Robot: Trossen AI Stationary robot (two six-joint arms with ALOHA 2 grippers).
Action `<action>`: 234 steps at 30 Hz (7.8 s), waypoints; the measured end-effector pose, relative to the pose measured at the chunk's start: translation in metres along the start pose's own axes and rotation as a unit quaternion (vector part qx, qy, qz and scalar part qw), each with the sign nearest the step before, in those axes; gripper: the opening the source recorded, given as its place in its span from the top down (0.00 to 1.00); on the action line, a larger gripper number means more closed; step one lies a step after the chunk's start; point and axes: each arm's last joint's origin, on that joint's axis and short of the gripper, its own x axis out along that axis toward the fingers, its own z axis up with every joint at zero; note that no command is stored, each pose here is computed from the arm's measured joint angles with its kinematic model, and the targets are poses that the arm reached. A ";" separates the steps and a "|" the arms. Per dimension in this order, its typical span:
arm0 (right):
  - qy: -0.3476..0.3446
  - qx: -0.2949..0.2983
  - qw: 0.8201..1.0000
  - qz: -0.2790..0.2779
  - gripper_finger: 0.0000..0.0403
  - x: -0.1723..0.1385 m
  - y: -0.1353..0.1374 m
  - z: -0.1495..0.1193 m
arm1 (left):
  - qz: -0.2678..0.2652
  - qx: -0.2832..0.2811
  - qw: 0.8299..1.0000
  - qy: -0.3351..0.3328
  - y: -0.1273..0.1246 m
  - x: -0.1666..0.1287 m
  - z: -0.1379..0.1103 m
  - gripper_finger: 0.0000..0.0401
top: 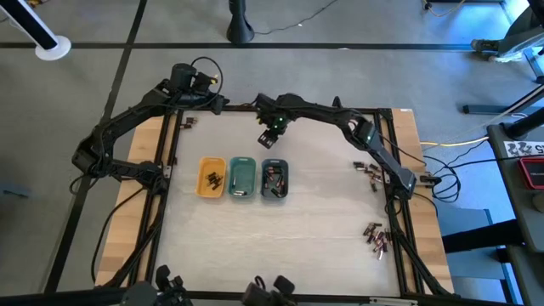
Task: Sort batteries
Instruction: Put the silver battery into the green bin, then put the small black battery into the yellow bin
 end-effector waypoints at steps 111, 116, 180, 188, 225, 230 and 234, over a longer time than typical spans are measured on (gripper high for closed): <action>-0.036 0.272 0.961 0.022 1.00 -0.030 -0.034 0.001 | -0.091 0.117 0.986 0.074 -0.015 0.018 -0.016 0.58; -0.084 0.239 0.967 0.018 1.00 -0.094 -0.036 -0.004 | -0.135 0.181 0.964 0.136 -0.034 0.057 -0.037 0.58; -0.235 0.172 0.955 -0.063 0.99 -0.280 -0.092 -0.147 | -0.094 0.425 0.831 0.347 -0.103 0.233 -0.050 0.97; -0.242 0.152 0.955 -0.082 0.99 -0.285 -0.091 -0.151 | -0.069 0.373 0.874 0.305 -0.121 0.169 -0.003 0.97; -0.274 0.073 0.955 -0.084 0.99 -0.288 -0.091 -0.144 | -0.061 0.204 0.851 0.481 -0.158 0.085 -0.123 0.68; -0.279 0.126 0.950 -0.069 0.99 -0.288 -0.091 -0.144 | -0.055 0.248 0.837 0.484 -0.142 0.059 -0.105 0.62; -0.282 0.142 0.947 -0.064 0.99 -0.287 -0.084 -0.142 | 0.010 0.291 0.844 0.451 -0.118 0.023 -0.078 0.61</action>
